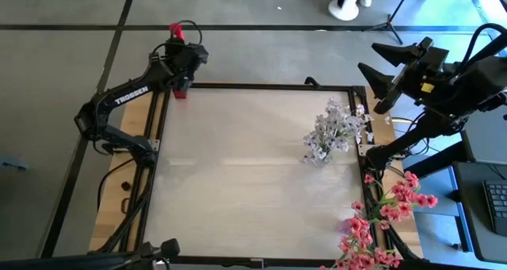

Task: Sort flowers into vase by color
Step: Put the red tulip into the red vase, then return to Home Position

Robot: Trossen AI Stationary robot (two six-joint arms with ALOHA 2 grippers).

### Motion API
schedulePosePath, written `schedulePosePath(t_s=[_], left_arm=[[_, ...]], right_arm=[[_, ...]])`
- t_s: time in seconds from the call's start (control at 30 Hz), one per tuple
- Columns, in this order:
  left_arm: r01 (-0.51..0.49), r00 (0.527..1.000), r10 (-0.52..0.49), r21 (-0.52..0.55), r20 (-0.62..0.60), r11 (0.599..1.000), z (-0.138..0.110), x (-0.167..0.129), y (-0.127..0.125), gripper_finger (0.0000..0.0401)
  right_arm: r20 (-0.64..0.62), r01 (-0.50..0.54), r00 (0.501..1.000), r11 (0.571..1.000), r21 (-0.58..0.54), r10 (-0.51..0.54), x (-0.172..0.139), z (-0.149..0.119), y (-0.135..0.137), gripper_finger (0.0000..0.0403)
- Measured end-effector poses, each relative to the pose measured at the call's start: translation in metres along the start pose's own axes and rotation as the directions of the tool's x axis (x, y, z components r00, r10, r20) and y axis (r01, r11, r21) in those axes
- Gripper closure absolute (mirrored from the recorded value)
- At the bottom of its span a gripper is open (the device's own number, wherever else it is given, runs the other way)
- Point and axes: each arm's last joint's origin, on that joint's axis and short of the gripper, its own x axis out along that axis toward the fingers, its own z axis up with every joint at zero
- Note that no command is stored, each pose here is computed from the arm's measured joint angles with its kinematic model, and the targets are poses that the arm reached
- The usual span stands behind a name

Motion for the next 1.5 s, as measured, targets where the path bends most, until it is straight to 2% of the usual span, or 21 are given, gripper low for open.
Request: schedulePosePath(t_s=[0.17,0.4,0.6,0.83,1.03,1.17,1.5], left_arm=[[-0.012,0.998,0.013,0.02,-0.06,1.0,-0.01,0.005,0.007,0.0392],[-0.023,0.991,0.015,-0.065,-0.13,0.998,-0.012,0.021,0.013,0.0392],[-0.078,0.987,0.063,-0.099,-0.148,0.992,-0.01,0.037,0.02,0.0391],[-0.087,0.975,0.057,-0.135,-0.214,0.987,-0.015,0.056,0.021,0.0387],[-0.087,0.967,0.067,-0.074,-0.246,0.993,-0.028,0.064,0.007,0.0349],[-0.04,0.953,0.017,-0.07,-0.302,0.997,-0.033,0.067,0.004,0.0321],[0.043,0.924,-0.061,-0.057,-0.378,0.997,-0.029,0.051,0.016,0.0265]], right_arm=[[-0.009,0.024,1.0,1.0,-0.006,-0.024,-0.001,-0.001,-0.002,0.0118],[-0.011,0.024,1.0,1.0,-0.008,-0.024,-0.001,-0.001,-0.002,0.0118],[-0.023,0.022,0.999,1.0,-0.001,-0.022,-0.001,-0.003,-0.002,0.0118],[-0.03,0.022,0.999,1.0,0.004,-0.022,-0.001,-0.005,-0.002,0.0118],[-0.03,0.022,0.999,1.0,0.003,-0.022,-0.001,-0.005,-0.002,0.0118],[-0.03,0.022,0.999,1.0,0.008,-0.022,-0.001,-0.005,-0.002,0.0118],[-0.03,0.022,0.999,1.0,0.008,-0.022,-0.001,-0.005,-0.002,0.0118]])
